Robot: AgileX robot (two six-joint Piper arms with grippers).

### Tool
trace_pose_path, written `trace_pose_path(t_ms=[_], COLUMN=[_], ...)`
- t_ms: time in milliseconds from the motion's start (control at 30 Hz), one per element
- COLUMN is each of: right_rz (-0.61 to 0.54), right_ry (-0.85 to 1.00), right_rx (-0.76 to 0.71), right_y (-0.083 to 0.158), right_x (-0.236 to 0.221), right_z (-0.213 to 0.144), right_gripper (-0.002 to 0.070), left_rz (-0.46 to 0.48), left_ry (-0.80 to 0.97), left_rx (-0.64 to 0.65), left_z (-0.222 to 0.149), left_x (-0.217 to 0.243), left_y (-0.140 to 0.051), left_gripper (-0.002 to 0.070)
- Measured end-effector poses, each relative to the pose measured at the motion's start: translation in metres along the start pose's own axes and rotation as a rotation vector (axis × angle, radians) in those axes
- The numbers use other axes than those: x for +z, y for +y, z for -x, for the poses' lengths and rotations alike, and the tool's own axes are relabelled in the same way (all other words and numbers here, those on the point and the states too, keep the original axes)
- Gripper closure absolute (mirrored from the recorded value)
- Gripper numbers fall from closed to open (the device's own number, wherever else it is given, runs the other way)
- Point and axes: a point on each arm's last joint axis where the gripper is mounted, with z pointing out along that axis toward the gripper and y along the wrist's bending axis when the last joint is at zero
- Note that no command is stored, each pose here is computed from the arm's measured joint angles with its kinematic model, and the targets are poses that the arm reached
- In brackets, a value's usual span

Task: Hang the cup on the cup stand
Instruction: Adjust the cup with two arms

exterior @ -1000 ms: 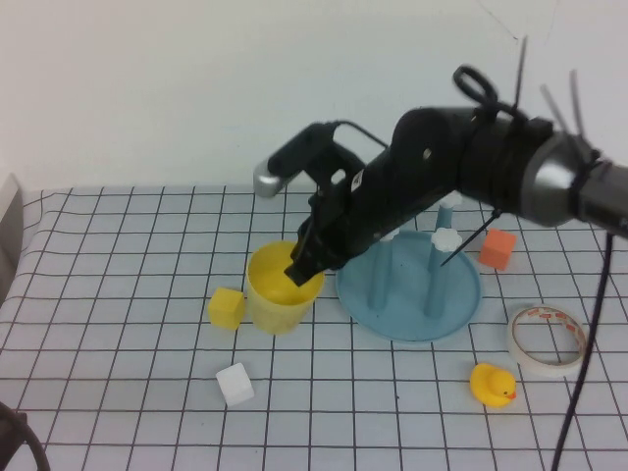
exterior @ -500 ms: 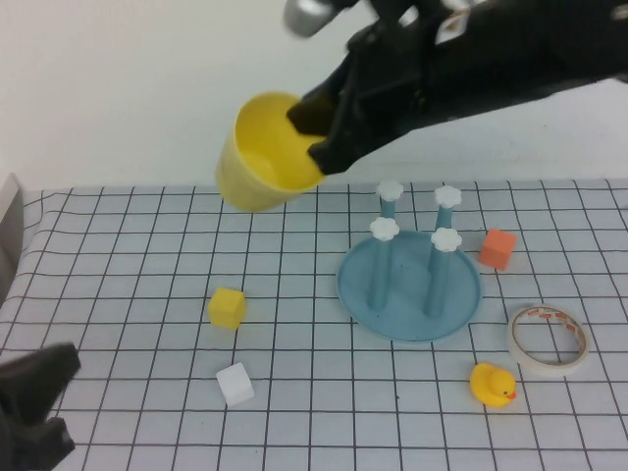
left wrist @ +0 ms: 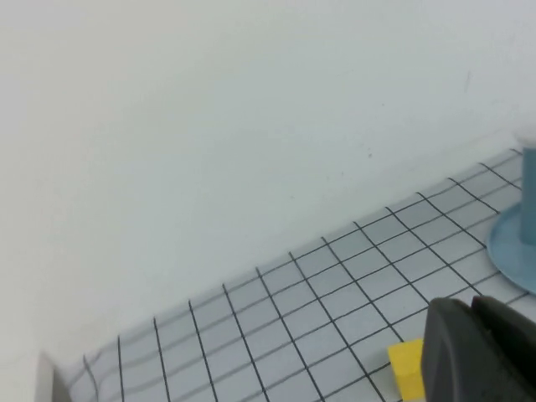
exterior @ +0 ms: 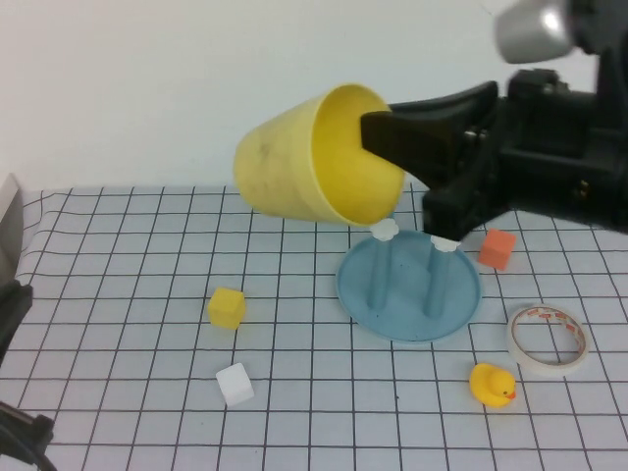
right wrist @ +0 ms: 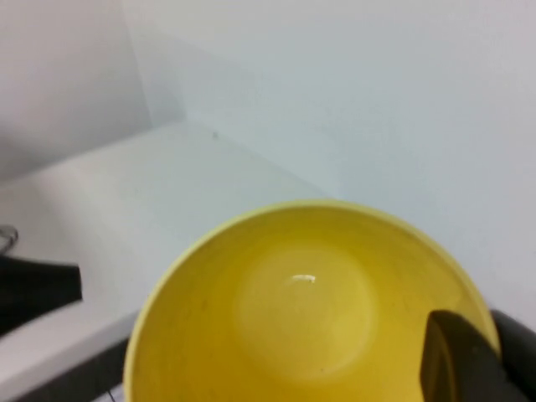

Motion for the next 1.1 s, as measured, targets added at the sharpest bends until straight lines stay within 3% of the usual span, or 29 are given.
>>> trace_pose_path(t_ms=[167, 267, 500, 667, 733, 833, 1000, 1100], right_rz=[0.0, 0.028, 0.098, 0.109, 0.112, 0.111, 0.121, 0.127], right_ry=[-0.059, -0.064, -0.101, -0.119, -0.121, -0.124, -0.131, -0.137], right_rx=[0.049, 0.04, 0.014, -0.053, -0.074, -0.118, -0.206, -0.266], right_y=[0.004, 0.009, 0.02, 0.023, 0.023, 0.023, 0.025, 0.026], right_x=[-0.016, -0.023, -0.038, -0.042, -0.042, -0.042, -0.042, -0.042], right_z=[-0.008, -0.014, -0.009, -0.006, -0.006, -0.006, -0.006, -0.006], right_gripper=[0.0659, 0.0659, 0.0659, 0.0659, 0.0659, 0.0659, 0.0659, 0.0659], left_rz=[-0.113, -0.234, -0.501, -0.55, -0.558, -0.575, -0.579, -0.578], left_ry=[-0.036, -0.082, -0.126, 0.01, 0.054, 0.106, 0.185, 0.203], left_rx=[0.104, 0.04, -0.382, -0.905, -1.06, -1.215, -1.459, -1.516], left_z=[0.003, 0.007, 0.019, 0.02, 0.02, 0.02, 0.02, 0.02], left_x=[-0.001, -0.003, -0.012, -0.013, -0.013, -0.013, -0.014, -0.014], left_y=[-0.01, -0.021, -0.04, -0.042, -0.042, -0.043, -0.043, -0.043], left_gripper=[0.0677, 0.0677, 0.0677, 0.0675, 0.0653, 0.0548, 0.0206, 0.0122])
